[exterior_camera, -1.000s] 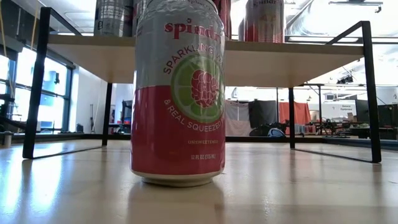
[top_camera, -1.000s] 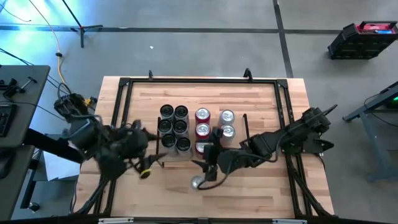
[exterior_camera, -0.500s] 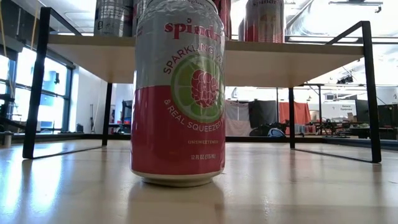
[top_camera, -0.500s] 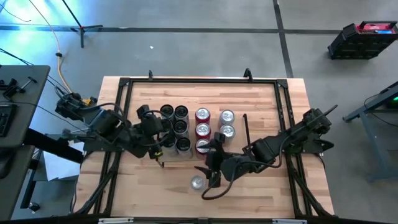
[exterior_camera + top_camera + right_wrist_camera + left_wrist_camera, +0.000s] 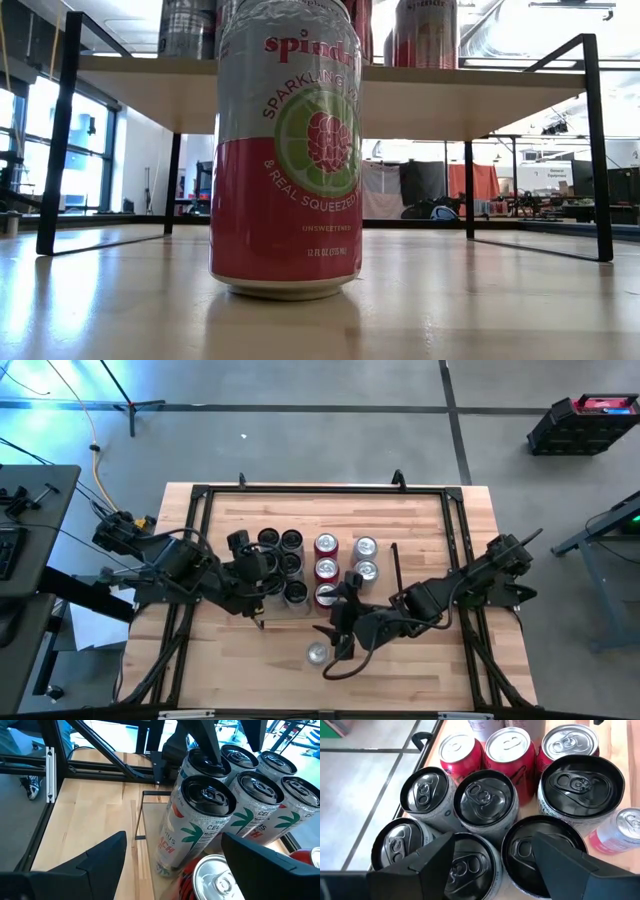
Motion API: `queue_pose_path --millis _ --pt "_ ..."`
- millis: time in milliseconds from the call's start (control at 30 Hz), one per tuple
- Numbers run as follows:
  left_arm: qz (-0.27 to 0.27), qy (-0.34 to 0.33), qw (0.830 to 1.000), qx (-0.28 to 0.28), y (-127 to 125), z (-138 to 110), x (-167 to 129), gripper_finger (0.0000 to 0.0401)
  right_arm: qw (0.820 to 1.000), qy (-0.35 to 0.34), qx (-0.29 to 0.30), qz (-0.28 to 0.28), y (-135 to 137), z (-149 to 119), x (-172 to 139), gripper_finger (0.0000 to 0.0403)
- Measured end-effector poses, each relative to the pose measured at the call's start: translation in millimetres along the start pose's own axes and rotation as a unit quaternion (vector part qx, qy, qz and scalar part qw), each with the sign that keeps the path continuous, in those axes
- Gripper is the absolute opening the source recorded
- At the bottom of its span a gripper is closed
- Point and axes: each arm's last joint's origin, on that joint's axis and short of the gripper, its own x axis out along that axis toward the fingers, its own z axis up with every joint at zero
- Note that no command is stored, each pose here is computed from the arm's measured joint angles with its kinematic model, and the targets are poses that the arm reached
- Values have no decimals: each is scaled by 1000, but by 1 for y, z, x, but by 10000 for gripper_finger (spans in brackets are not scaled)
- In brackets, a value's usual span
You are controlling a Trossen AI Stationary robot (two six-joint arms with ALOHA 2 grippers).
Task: Place canned beverage on shelf
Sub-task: Adjust the soda cans on the shelf
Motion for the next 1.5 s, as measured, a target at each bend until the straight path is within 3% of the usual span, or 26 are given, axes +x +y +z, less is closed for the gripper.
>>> queue_pose_path --millis 667,833,1000,1267,1500 --pt "-37 21 999 -7 12 -5 -15 257 1000 -3 -3 -10 -1 1 0 311" --pt "-44 2 999 -12 16 1 -22 257 997 -49 -16 -57 -10 13 1 311" --pt "-41 -5 999 -10 19 2 -26 257 996 -32 -44 -74 -31 14 15 311" --pt "-41 -5 999 -26 19 3 -26 257 998 5 -60 -6 -44 10 20 311" --pt "-40 -6 999 -33 19 3 -26 257 997 30 -70 -10 -49 4 26 311"
